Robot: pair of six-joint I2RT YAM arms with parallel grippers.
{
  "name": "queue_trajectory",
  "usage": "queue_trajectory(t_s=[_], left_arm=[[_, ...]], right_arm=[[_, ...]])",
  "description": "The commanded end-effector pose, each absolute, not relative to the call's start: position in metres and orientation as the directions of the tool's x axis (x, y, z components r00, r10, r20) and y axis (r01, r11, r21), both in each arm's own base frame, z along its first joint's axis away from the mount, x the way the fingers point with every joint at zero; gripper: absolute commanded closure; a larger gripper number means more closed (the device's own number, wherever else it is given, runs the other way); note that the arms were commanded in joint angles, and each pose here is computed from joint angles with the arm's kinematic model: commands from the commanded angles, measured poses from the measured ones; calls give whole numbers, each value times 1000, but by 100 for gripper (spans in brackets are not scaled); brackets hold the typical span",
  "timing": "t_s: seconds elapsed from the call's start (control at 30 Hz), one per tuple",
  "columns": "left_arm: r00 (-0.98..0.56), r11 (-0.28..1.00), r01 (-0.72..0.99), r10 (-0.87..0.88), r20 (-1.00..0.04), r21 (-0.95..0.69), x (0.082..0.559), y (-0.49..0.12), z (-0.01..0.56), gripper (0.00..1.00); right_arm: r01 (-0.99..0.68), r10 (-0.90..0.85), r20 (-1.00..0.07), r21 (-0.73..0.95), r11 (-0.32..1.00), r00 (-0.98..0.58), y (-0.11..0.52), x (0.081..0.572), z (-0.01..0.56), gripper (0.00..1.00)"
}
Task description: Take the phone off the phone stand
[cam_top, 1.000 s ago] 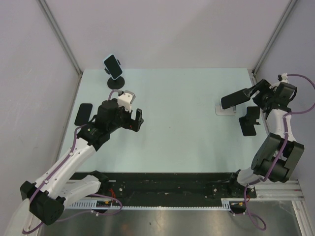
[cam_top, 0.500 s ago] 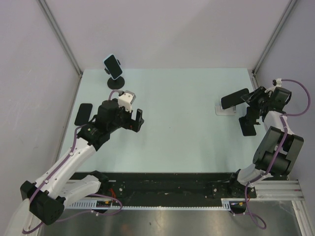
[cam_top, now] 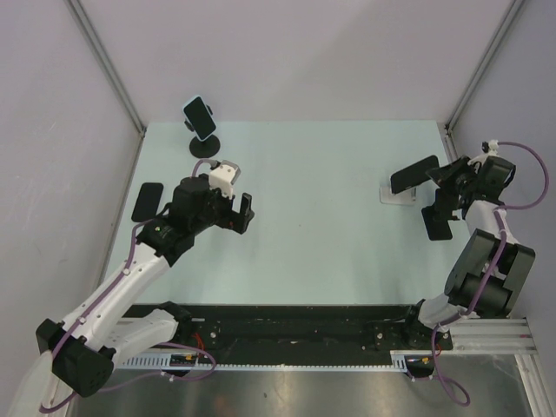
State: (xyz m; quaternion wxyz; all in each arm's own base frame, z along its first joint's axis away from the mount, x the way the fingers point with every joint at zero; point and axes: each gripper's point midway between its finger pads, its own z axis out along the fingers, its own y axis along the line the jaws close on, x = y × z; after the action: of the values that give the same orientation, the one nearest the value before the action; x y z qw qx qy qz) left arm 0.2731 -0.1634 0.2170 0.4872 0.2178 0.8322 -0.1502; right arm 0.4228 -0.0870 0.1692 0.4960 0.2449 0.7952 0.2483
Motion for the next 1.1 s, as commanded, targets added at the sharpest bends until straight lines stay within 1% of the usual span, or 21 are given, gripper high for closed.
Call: queue_trajectory(t_s=[0.0,0.2,0.37,0.43,0.47,0.53,0.57,0.6,0.63,0.7,0.77,0.8,0.87,0.9,1.07], left_arm=[[-377,827,562,246,-893,-10,274,-172,223,0],[-364,810,586,244,-899,-18,273,-177,225,0],[-326,772,636,252,-911,-14,266,-188,228,0],[-300,750,661,256,-919,-7,262,-195,231,0],[-292,743,670,256,-921,-6,260,-198,231,0],[-259,717,697,250,-933,-2,256,-207,236,0],[-245,709,705,252,-936,6,254,-209,237,0],[-218,698,716,254,-942,22,254,-212,241,0],[-205,681,732,261,-944,29,249,-218,241,0],[-174,661,749,260,-950,44,245,-224,247,0],[-137,631,774,254,-958,56,237,-234,256,0],[-113,619,783,250,-962,69,234,-238,261,0],[-71,586,805,244,-967,88,224,-248,269,0],[-55,577,811,240,-969,97,221,-251,272,0],[-31,555,825,239,-971,110,212,-268,281,0]], right_arm=[[35,594,-756,610,792,-276,-84,420,231,100],[-44,579,-783,603,797,-228,-61,402,275,100],[-155,549,-800,591,792,-243,-15,382,302,100],[-171,544,-791,599,782,-280,2,375,298,100],[-207,527,-797,591,780,-295,20,369,303,100],[-210,521,-777,608,765,-352,39,359,290,100],[-239,510,-772,614,752,-379,58,353,287,100],[-258,508,-773,616,744,-381,66,345,289,100],[-247,524,-746,644,724,-411,74,340,279,100],[-299,509,-738,657,692,-443,100,328,279,100],[-310,498,-725,668,676,-476,115,320,271,100],[-350,468,-721,672,653,-511,138,311,268,100],[-376,463,-720,677,633,-517,154,303,266,100],[-422,439,-724,676,604,-532,174,294,268,100],[-476,417,-704,703,529,-575,218,273,264,100]])
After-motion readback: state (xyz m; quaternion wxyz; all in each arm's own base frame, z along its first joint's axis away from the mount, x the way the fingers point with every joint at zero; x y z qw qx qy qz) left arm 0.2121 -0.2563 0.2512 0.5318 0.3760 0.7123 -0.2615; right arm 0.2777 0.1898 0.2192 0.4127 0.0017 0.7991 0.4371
